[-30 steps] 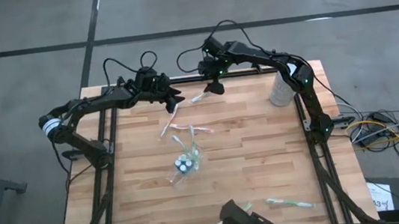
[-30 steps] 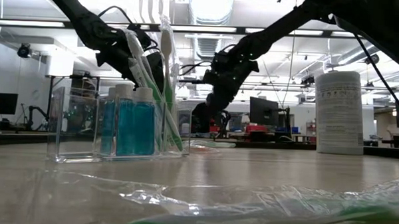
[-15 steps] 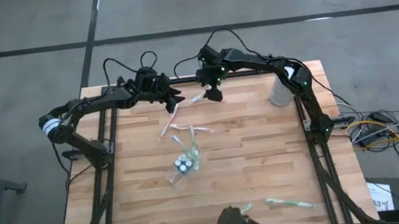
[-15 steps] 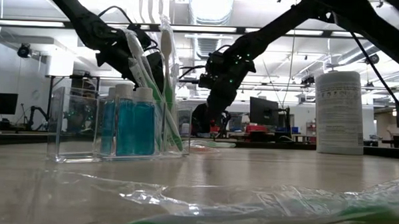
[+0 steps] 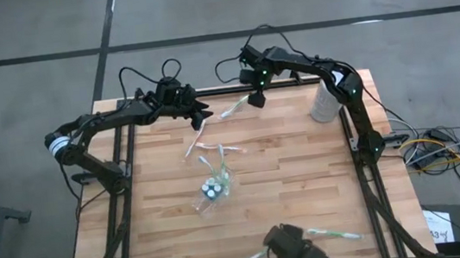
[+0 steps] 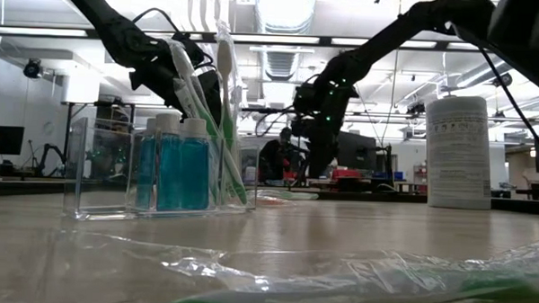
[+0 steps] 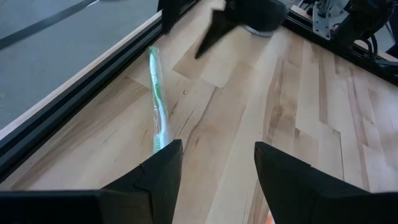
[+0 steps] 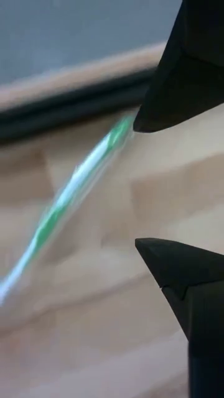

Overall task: Pick & Place toothbrushing station
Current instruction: Put the green toothbrush into the transparent organizer

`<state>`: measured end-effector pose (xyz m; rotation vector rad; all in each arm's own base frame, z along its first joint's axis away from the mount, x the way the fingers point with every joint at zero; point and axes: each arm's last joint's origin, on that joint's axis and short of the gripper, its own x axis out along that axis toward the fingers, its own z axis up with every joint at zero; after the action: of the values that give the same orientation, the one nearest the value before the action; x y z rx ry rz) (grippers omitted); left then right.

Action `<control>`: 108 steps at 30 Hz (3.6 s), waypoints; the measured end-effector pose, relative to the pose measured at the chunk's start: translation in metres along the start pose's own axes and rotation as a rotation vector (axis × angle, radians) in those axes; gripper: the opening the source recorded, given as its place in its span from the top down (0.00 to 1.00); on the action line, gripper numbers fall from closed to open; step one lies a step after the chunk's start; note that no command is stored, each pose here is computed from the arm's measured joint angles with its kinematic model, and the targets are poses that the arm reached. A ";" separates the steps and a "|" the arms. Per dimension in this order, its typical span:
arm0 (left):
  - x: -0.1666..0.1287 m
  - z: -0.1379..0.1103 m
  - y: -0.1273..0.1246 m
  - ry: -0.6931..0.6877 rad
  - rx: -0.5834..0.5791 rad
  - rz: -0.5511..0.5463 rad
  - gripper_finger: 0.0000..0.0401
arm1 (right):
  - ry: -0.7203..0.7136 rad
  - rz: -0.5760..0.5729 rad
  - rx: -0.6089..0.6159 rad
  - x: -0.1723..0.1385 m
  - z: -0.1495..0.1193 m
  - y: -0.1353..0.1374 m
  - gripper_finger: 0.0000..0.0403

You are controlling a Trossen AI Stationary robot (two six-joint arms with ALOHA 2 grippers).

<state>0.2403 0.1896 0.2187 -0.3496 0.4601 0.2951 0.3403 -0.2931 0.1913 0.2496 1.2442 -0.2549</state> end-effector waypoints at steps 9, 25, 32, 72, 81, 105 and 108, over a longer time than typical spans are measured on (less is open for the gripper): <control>0.000 0.000 0.000 0.000 0.000 0.000 0.49 | -0.025 0.055 0.076 -0.003 -0.007 -0.016 0.29; 0.000 0.000 0.000 0.000 0.000 0.000 0.49 | -0.018 0.199 0.102 0.001 -0.020 -0.021 0.36; 0.000 0.000 0.000 0.000 0.000 0.000 0.49 | -0.044 0.187 0.127 0.015 -0.025 -0.023 0.37; 0.000 0.000 0.000 0.000 0.000 0.000 0.49 | -0.184 0.091 1.024 0.025 -0.016 -0.037 0.42; 0.000 0.000 0.000 0.000 0.000 0.000 0.49 | -0.170 0.020 1.135 0.029 -0.019 -0.034 0.45; 0.000 0.000 0.000 0.000 0.000 0.000 0.49 | -0.072 0.062 1.025 0.044 -0.029 -0.015 0.45; 0.000 0.000 0.000 0.000 0.000 0.000 0.49 | -0.054 0.075 1.010 0.044 -0.029 -0.011 0.45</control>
<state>0.2403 0.1897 0.2187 -0.3497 0.4599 0.2952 0.3240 -0.2963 0.1398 1.1431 0.9604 -0.8114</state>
